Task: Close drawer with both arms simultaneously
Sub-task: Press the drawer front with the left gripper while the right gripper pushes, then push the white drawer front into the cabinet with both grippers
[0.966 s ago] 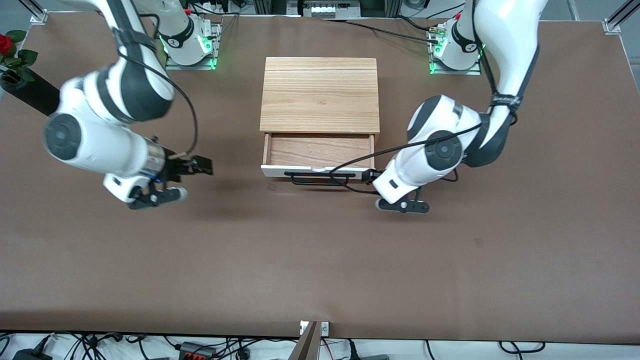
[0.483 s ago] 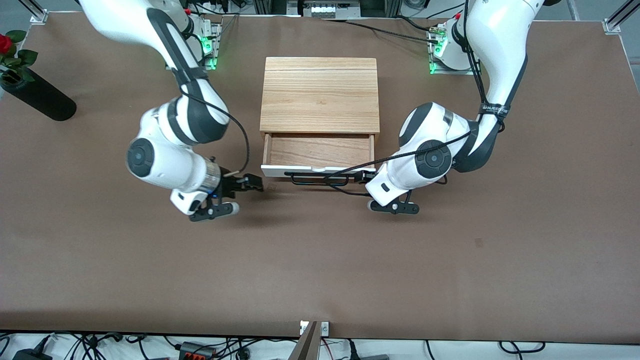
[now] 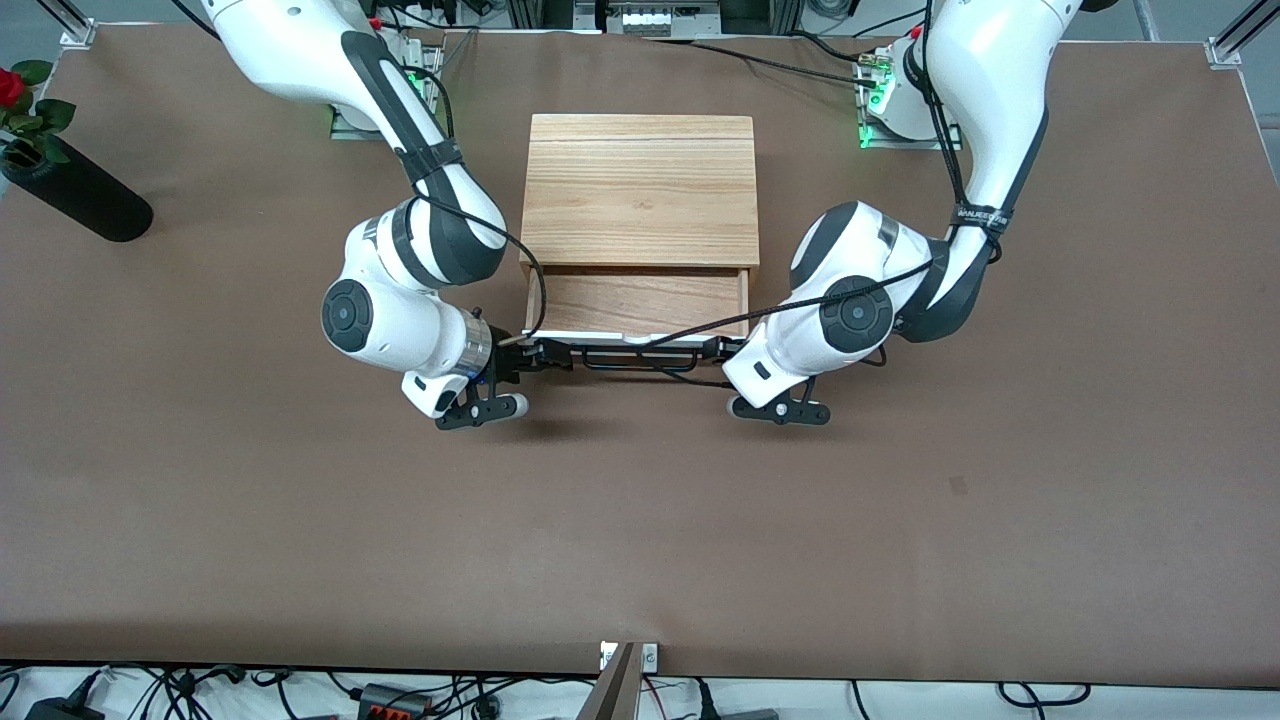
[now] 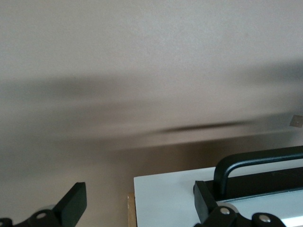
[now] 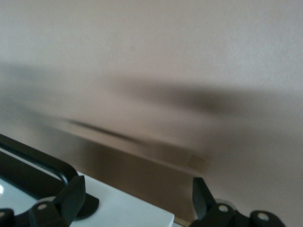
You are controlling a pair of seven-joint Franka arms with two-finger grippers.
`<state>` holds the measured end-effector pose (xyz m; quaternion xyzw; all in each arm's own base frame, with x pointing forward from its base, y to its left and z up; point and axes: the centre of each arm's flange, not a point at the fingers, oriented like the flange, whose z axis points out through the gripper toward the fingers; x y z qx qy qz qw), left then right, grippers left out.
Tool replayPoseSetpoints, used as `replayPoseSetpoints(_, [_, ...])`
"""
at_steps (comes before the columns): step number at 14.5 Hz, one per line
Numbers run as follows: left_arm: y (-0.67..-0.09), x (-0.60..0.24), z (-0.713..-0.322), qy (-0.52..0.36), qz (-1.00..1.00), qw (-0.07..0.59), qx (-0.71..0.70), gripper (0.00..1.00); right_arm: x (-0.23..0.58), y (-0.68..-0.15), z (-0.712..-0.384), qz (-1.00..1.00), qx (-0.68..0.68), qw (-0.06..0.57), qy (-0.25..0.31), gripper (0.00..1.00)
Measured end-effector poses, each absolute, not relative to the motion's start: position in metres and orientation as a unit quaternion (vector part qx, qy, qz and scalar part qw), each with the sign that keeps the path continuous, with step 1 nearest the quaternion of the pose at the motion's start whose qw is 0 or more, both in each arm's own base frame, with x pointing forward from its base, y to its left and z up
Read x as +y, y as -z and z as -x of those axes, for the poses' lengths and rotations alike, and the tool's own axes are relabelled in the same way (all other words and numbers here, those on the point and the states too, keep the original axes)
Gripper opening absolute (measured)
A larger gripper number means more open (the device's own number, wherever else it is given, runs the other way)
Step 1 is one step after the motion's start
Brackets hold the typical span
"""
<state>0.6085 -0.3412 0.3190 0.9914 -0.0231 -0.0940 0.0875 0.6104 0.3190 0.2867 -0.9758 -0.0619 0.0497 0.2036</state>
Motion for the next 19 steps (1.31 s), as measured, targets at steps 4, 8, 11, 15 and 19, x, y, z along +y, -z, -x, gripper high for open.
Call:
replayPoseSetpoints(4, [-0.318,-0.346,-0.604,0.101,-0.991,0.086,-0.027,1.0,0.323,-0.281,-0.603,0.975,-0.066,0.201,-0.063,1.0])
replayPoseSetpoints(8, [-0.315,-0.35,-0.6,0.106,-0.99,0.086,-0.031,1.0,0.326,-0.28,-0.601,0.975,-0.068,0.202,-0.065,1.0])
replayPoseSetpoints(11, [-0.314,-0.35,-0.597,0.111,-0.99,0.084,-0.032,1.0,0.327,-0.28,-0.6,0.974,-0.069,0.202,-0.072,1.0])
replayPoseSetpoints(15, [-0.309,-0.358,-0.579,0.125,-0.988,0.079,-0.043,1.0,0.33,-0.277,-0.59,0.971,-0.077,0.201,-0.105,1.0])
replayPoseSetpoints(19, [-0.308,-0.362,-0.563,0.135,-0.987,0.075,-0.052,1.0,0.332,-0.273,-0.58,0.967,-0.085,0.198,-0.139,1.0])
